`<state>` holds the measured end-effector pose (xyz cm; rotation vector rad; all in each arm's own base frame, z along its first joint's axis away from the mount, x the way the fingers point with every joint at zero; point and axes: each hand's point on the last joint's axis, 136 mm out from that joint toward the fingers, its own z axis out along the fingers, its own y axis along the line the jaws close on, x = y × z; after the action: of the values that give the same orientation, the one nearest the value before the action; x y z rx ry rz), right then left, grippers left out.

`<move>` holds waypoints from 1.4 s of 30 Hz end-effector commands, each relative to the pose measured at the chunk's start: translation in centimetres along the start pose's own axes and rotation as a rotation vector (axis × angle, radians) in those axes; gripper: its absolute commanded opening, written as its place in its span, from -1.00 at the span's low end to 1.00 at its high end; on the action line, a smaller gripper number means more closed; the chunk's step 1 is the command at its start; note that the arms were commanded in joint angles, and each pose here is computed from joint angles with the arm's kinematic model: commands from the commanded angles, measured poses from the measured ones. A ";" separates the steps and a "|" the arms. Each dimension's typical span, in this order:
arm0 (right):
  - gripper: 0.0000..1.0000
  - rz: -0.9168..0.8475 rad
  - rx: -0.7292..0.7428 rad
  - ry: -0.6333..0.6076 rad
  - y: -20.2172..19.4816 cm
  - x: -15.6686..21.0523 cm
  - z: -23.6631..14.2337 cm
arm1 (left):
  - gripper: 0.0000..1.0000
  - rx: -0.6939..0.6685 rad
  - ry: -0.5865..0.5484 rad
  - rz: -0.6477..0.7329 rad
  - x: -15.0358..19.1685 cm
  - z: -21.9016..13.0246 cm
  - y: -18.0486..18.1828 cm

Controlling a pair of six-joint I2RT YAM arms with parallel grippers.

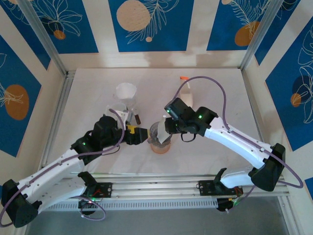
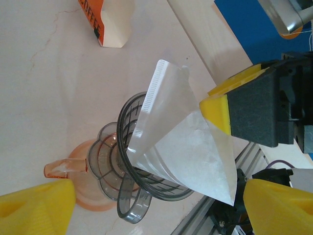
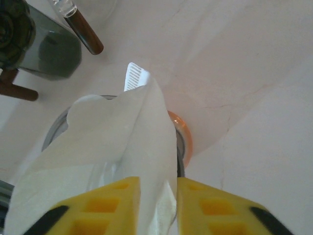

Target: Place the coffee filter in the dripper

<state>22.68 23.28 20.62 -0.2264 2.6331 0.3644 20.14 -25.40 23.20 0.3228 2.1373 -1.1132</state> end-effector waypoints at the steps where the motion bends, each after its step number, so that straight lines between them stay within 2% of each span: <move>1: -0.75 -0.021 -0.015 0.004 0.5 0.3 -0.1 | 0.79 0.015 -0.032 -0.002 -1.2 -0.7 -1.0; 4: -1.00 -0.057 0.002 -0.009 0.5 -0.1 -0.5 | 0.79 0.020 -0.032 0.000 -1.3 -0.7 -1.2; 9: -1.00 -0.152 0.066 -0.008 0.6 -0.9 -1.1 | 0.80 0.007 -0.032 0.006 -1.4 -0.8 -1.1; 17: -1.00 -0.300 0.206 0.040 0.8 -0.6 0.1 | 0.81 -0.004 -0.018 0.003 -1.3 -0.2 -0.8; 26: -1.00 -0.348 0.239 0.070 1.3 0.1 1.5 | 0.87 -0.012 0.013 -0.002 -0.7 1.3 -0.1; 32: -1.00 -0.365 0.261 0.082 1.1 0.4 1.9 | 0.68 -0.044 0.049 -0.015 0.3 2.4 1.2; 42: -1.00 -0.381 0.275 0.094 1.3 0.6 2.4 | 0.55 -0.068 0.101 -0.032 1.8 3.9 2.5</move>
<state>22.87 24.98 18.23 -0.6270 2.6256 -0.1068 21.72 -26.78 18.77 0.3130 2.2901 -1.0371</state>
